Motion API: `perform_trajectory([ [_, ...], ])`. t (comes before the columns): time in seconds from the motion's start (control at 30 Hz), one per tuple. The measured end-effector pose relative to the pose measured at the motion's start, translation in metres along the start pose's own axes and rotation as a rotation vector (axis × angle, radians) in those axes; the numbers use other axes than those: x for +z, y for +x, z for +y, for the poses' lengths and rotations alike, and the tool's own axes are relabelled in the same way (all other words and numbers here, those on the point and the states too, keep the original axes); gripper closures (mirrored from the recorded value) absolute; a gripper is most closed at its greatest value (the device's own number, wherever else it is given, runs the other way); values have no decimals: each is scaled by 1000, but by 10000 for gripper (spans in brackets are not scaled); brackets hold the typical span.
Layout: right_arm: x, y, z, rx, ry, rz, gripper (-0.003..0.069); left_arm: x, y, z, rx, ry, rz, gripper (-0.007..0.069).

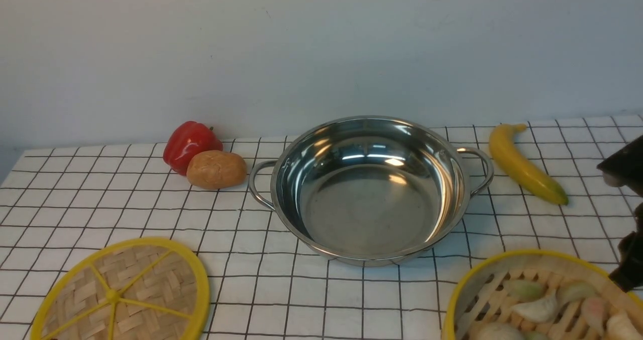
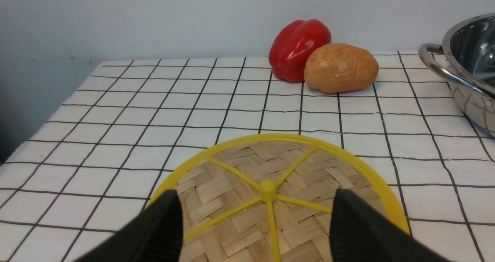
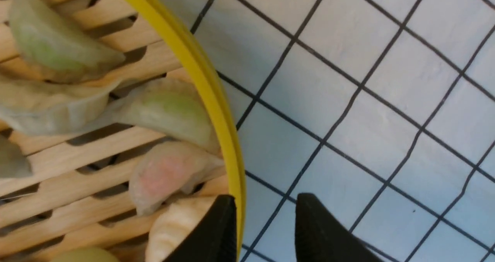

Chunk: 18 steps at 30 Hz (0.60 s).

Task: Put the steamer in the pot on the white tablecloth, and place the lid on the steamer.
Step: 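Reach for and grasp the rim of the bamboo steamer holding the buns with the right gripper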

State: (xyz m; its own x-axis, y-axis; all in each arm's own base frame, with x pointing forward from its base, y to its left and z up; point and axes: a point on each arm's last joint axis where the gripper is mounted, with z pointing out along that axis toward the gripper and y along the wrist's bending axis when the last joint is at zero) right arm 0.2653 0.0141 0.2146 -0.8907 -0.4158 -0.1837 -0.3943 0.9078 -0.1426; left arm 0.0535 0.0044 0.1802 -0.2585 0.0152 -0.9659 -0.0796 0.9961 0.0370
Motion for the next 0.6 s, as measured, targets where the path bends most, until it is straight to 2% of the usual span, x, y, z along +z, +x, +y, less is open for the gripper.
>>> perform_trajectory([
  [0.33,-1,-8,7,-26,-87,-48,419,0,0,0,0,0,0,151],
  [0.6,-11,-23,3,-143,-79,-131,419,0,0,0,0,0,0,151],
])
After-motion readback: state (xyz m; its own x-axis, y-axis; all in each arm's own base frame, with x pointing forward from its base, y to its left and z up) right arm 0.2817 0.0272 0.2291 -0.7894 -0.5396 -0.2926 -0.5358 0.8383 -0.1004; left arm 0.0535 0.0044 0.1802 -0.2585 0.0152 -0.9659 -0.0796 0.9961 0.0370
